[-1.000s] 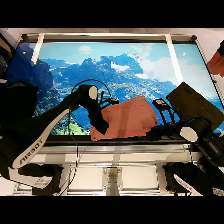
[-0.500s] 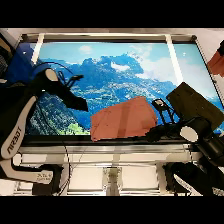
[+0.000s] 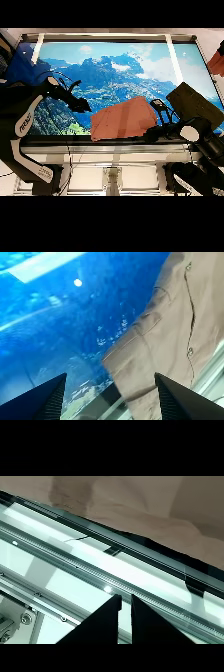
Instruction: Fold the clothes and pants, and hang the long-sleeved shirts on hangers.
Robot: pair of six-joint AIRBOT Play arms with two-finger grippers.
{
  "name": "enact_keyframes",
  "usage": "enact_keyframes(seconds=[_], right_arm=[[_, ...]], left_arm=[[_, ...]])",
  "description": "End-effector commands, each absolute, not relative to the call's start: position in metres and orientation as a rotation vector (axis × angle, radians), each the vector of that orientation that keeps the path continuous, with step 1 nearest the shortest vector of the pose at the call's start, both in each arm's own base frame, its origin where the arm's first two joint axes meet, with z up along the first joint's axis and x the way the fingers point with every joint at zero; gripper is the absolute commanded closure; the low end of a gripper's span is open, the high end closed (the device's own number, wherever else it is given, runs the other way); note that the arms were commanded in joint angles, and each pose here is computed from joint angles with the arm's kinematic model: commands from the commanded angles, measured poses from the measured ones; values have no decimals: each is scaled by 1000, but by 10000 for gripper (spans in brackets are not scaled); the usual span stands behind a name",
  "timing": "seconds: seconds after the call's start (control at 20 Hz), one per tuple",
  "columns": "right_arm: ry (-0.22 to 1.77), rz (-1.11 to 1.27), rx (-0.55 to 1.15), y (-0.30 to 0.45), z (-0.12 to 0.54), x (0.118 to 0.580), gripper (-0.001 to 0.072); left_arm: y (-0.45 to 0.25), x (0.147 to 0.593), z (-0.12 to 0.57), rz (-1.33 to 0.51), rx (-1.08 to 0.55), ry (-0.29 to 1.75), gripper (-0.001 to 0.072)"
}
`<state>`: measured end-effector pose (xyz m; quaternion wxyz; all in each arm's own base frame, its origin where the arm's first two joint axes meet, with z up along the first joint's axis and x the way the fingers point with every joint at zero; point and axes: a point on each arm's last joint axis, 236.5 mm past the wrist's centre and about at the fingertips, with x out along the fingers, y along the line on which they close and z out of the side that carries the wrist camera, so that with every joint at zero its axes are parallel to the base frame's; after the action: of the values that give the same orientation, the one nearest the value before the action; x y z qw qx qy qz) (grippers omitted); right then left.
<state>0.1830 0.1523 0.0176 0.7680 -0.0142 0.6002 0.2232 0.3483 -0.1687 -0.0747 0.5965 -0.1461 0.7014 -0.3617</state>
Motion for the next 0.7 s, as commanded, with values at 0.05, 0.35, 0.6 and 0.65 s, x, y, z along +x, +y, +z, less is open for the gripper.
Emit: enact_keyframes(seconds=[0.05, 0.35, 0.6, 0.65], right_arm=[[1286, 492, -16, 156, 20, 186, 618], [1284, 492, -16, 156, 20, 186, 618], [1281, 494, -18, 156, 20, 187, 618], [1280, 494, -18, 156, 20, 187, 618]], left_arm=[[-191, 332, -84, -906, -318, 1680, 110], [-206, 316, -96, -944, -298, 1745, 193], [-214, 323, -92, -969, -325, 1695, 503], [-214, 323, -92, -970, -327, 1697, 564]])
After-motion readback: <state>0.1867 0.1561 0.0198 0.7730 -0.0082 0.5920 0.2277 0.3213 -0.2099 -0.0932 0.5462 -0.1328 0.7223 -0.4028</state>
